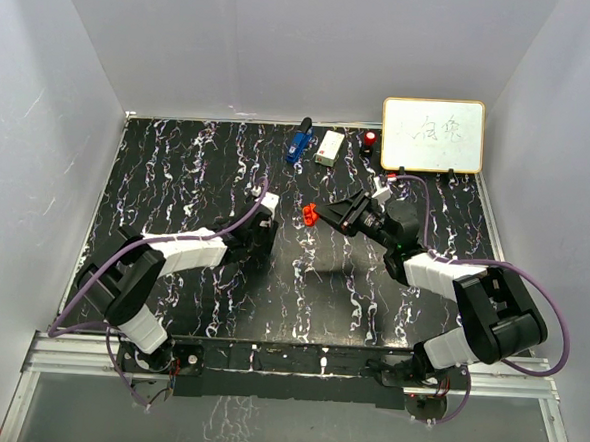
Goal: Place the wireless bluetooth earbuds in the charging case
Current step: Pick up the earbud from the center of the board.
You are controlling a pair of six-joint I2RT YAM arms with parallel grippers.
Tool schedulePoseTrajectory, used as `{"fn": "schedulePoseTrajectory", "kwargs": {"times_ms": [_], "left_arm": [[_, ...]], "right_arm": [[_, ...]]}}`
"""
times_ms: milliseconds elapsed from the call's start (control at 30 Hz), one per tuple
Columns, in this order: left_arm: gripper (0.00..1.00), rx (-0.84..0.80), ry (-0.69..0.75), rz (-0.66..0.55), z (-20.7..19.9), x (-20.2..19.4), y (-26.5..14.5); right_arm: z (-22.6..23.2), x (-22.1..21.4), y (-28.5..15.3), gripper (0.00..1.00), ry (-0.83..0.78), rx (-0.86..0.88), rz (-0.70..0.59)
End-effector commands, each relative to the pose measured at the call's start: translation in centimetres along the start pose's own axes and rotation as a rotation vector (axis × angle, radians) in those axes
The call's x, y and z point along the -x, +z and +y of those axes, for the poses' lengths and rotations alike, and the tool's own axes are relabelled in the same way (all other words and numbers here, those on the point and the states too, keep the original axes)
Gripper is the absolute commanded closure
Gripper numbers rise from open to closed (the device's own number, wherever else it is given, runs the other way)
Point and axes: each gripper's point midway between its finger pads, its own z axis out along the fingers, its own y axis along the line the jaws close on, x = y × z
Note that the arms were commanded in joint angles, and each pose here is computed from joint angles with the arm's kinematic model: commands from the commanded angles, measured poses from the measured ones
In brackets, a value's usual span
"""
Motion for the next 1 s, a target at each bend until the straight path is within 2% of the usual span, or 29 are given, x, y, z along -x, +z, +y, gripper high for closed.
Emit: {"fn": "schedulePoseTrajectory", "kwargs": {"times_ms": [0, 700, 967], "left_arm": [[0.59, 0.005, 0.014, -0.026, -0.23, 1.31, -0.01], [0.71, 0.003, 0.027, 0.004, -0.58, 0.6, 0.5], [0.86, 0.003, 0.027, -0.004, -0.67, 0.92, 0.46]], "right_arm": [[1.83, 0.84, -0.13, 0.96, -0.034, 0.071, -0.027], [1.47, 0.87, -0.25, 0.96, -0.028, 0.068, -0.027], [1.44, 0.9, -0.3, 0.96, -0.026, 0.068, -0.03]]}}
